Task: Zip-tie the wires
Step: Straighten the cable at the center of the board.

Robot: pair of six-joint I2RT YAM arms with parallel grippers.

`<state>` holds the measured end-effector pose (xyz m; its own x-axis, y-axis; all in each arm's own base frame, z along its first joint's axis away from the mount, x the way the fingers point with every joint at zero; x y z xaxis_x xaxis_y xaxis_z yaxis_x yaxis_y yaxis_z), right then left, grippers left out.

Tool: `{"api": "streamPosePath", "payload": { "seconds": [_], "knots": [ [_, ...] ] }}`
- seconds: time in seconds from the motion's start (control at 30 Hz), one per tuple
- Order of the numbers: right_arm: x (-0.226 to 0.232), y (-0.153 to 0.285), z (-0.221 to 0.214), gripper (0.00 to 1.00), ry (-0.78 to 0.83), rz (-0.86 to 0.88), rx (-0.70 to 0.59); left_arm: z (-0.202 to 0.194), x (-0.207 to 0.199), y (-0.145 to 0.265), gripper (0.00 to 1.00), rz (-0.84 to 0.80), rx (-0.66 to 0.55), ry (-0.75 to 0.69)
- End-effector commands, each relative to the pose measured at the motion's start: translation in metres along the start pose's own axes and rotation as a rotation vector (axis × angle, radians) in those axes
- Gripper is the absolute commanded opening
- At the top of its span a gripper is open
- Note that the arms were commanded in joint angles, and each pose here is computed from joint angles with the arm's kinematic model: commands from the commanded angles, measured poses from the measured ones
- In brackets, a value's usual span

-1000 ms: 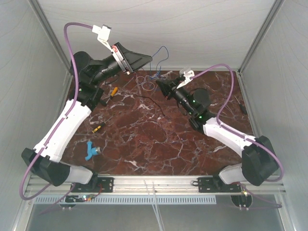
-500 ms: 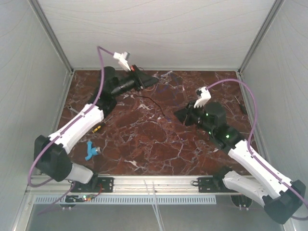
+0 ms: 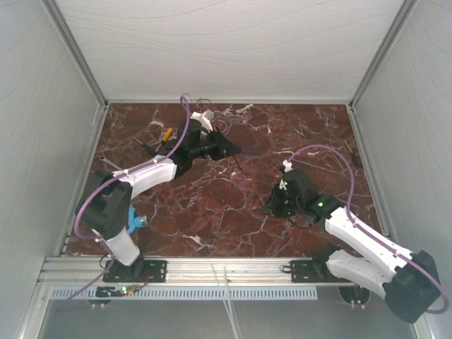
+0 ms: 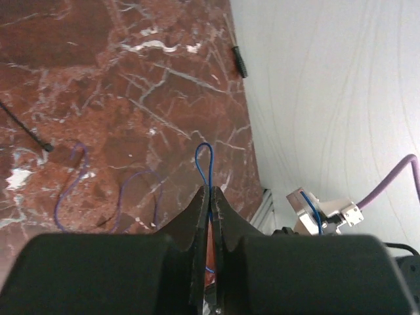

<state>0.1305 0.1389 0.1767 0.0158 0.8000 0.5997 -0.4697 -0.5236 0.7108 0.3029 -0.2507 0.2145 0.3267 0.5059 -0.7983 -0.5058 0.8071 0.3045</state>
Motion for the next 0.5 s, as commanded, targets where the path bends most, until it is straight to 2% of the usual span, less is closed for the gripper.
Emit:
{"api": "streamPosePath", "payload": {
  "seconds": [0.0, 0.47],
  "knots": [
    [-0.003, -0.012, -0.002, 0.0, -0.014, -0.044, 0.063, 0.013, 0.003, -0.016, 0.0, 0.018, -0.057, -0.033],
    [-0.017, -0.042, -0.009, 0.0, -0.022, -0.134, 0.182, 0.016, 0.049, -0.06, 0.0, 0.264, -0.001, -0.025]
  ]
}}
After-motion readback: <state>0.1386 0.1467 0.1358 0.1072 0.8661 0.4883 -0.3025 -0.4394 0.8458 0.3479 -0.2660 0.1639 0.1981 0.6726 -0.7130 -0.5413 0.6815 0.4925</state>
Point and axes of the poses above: each gripper's point midway between its finger pads, its own y axis back along the fingers, its own x axis along the line the jaws close on, z = x × y, the point moved 10 cm from there along y, back along the fingers, and after that the axes turned 9 degrees about -y, right-handed, at the moved point
